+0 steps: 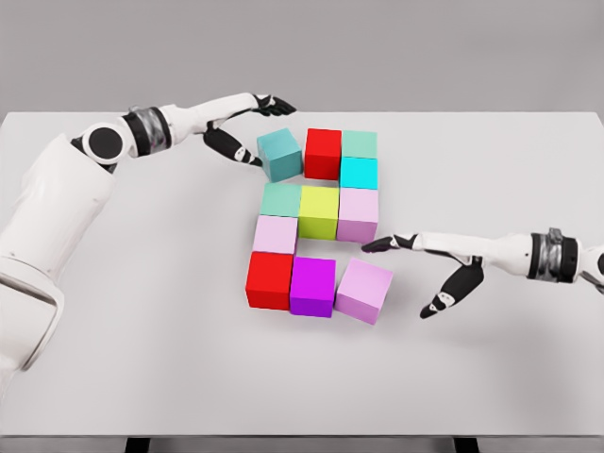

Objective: Assemble the squares on the desktop into the number 2

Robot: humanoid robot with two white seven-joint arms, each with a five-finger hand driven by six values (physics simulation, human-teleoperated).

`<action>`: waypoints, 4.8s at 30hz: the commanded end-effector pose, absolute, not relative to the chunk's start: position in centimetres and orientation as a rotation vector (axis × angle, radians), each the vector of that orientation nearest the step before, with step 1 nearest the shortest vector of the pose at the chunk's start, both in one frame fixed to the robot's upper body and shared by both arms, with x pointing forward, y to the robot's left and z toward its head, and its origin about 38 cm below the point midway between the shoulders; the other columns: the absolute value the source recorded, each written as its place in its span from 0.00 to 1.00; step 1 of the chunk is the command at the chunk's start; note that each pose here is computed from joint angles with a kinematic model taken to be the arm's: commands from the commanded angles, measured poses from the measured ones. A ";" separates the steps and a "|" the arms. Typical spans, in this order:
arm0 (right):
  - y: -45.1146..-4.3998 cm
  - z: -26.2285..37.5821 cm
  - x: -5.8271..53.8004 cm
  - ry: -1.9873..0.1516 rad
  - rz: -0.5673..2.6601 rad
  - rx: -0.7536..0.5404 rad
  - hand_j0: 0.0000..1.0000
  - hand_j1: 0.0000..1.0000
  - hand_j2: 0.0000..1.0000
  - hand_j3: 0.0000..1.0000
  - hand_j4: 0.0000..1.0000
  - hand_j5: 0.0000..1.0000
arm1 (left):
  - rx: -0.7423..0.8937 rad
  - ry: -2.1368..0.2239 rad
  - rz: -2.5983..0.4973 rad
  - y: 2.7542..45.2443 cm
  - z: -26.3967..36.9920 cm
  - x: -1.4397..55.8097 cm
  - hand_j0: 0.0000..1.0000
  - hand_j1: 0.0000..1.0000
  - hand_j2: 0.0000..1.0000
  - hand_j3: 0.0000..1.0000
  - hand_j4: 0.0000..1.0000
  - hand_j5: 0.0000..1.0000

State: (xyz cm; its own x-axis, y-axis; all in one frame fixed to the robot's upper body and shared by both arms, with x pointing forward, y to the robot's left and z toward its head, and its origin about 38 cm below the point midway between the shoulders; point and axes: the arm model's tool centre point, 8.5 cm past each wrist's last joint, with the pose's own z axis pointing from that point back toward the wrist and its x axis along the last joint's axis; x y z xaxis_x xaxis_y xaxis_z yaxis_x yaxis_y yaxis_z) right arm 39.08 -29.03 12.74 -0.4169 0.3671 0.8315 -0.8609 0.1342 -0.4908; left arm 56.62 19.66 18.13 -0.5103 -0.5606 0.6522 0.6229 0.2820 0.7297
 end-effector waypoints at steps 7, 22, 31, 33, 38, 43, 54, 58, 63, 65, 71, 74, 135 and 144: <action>-28.5 12.0 38.5 -1.354 1.510 0.558 1.00 1.00 1.00 1.00 1.00 1.00 | -0.033 -1.435 -1.365 21.4 17.3 57.3 0.88 0.88 0.88 0.88 0.88 0.88; -27.5 13.9 39.4 -1.406 1.535 0.554 1.00 1.00 1.00 1.00 1.00 1.00 | 0.034 -1.401 -1.324 19.3 18.1 58.6 0.87 0.87 0.87 0.87 0.87 0.87; -32.6 17.1 39.4 -1.360 1.613 0.384 1.00 1.00 1.00 1.00 1.00 1.00 | 0.021 -1.408 -1.326 18.4 18.1 58.5 0.86 0.86 0.86 0.86 0.86 0.86; -35.4 17.7 38.6 -1.307 1.637 0.307 1.00 1.00 1.00 1.00 1.00 1.00 | 0.025 -1.410 -1.322 18.5 18.1 58.6 0.86 0.86 0.86 0.86 0.86 0.86; -33.3 20.3 37.9 -1.144 2.170 0.039 1.00 1.00 1.00 1.00 1.00 1.00 | 0.048 -1.401 -1.295 19.1 17.9 58.7 0.86 0.86 0.86 0.86 0.86 0.86; -32.0 19.4 38.2 -1.018 2.403 -0.114 1.00 1.00 1.00 1.00 1.00 1.00 | 0.141 -1.322 -1.345 20.8 18.3 59.2 0.82 0.82 0.82 0.82 0.82 0.82; -27.9 18.6 38.1 -1.104 2.452 -0.038 1.00 1.00 1.00 1.00 1.00 1.00 | 0.189 -1.263 -1.348 21.5 18.3 59.4 0.48 0.48 0.48 0.48 0.48 0.48; -27.6 18.6 38.1 -1.112 2.456 -0.032 1.00 1.00 1.00 1.00 1.00 1.00 | 0.201 -1.237 -1.329 22.7 17.9 59.3 0.44 0.44 0.44 0.44 0.44 0.44; -27.0 18.7 38.1 -1.131 2.457 -0.022 1.00 1.00 1.00 1.00 1.00 1.00 | 0.174 -1.185 -1.334 23.5 16.6 58.8 0.45 0.45 0.45 0.45 0.45 0.45; -26.9 18.7 38.2 -1.134 2.457 -0.021 1.00 1.00 1.00 1.00 1.00 1.00 | 0.162 -1.168 -1.342 23.9 16.0 58.5 0.45 0.45 0.45 0.45 0.45 0.45; -26.6 18.8 38.4 -1.142 2.455 -0.021 1.00 1.00 1.00 1.00 1.00 1.00 | 0.143 -1.103 -1.418 23.2 15.1 57.9 0.45 0.45 0.45 0.45 0.45 0.45; -26.7 18.9 38.4 -1.144 2.453 -0.025 1.00 1.00 1.00 1.00 1.00 1.00 | 0.142 -1.100 -1.427 22.9 15.0 57.9 0.45 0.45 0.45 0.45 0.45 0.45; -35.6 26.8 42.9 -1.434 1.836 -0.030 1.00 1.00 1.00 1.00 1.00 1.00 | 0.135 -1.210 -1.268 19.1 14.3 58.5 0.43 0.43 0.43 0.43 0.43 0.43; -35.5 26.9 42.9 -1.437 1.837 -0.028 1.00 1.00 1.00 1.00 1.00 1.00 | 0.130 -1.219 -1.225 19.2 14.3 58.7 0.43 0.43 0.43 0.43 0.43 0.43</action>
State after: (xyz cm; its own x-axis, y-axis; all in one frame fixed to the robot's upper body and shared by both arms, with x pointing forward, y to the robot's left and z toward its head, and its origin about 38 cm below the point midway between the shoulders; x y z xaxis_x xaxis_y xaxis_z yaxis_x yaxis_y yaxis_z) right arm 42.86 -35.45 26.78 -0.6926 0.5829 0.4249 -0.5562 -0.0564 -0.8291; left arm 58.64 19.29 14.39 -0.1632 -0.7660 0.6217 0.6388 0.3982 0.6583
